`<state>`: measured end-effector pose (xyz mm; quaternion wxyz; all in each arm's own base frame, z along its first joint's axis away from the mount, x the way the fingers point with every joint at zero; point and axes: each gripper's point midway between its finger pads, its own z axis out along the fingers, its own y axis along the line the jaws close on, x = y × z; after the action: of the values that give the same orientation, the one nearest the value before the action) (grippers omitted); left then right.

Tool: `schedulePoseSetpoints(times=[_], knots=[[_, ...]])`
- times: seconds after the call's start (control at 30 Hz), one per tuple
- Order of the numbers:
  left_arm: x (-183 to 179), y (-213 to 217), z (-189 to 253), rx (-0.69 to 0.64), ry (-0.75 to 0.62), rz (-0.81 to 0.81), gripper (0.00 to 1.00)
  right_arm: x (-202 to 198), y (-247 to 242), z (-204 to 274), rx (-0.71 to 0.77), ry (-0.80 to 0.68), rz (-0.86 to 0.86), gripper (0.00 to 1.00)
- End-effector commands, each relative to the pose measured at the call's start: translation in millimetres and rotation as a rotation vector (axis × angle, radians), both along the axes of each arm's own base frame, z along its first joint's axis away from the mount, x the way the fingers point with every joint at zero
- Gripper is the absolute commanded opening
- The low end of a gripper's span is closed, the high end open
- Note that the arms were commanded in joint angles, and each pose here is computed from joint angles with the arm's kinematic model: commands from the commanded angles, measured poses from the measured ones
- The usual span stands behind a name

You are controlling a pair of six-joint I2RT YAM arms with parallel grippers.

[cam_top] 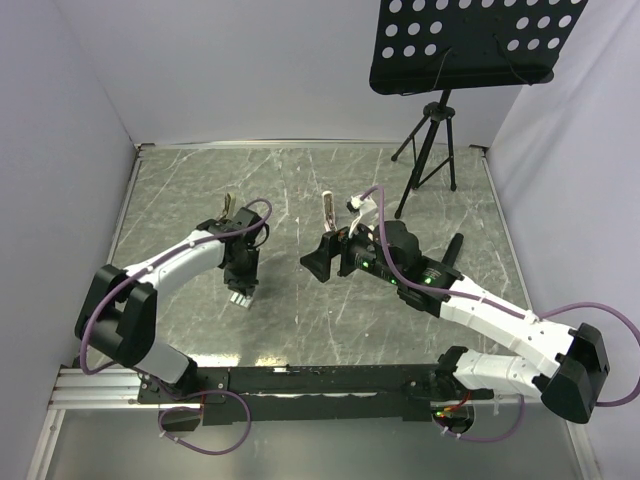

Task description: Unload the staples from the stapler

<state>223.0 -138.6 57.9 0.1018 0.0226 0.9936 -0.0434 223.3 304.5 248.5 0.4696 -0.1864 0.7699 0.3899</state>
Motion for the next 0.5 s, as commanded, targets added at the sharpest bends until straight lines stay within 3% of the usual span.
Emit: schedulePoseSetpoints(times=[0.0, 0.47], knots=[[2, 5, -1, 0.058, 0.01, -0.021, 0.24, -1, -6, 21, 0.031, -0.063, -0.016, 0.97], [4, 5, -11, 0.093, 0.034, -0.061, 0.25, -1, -10, 18, 0.017, -0.057, -0.024, 0.98]])
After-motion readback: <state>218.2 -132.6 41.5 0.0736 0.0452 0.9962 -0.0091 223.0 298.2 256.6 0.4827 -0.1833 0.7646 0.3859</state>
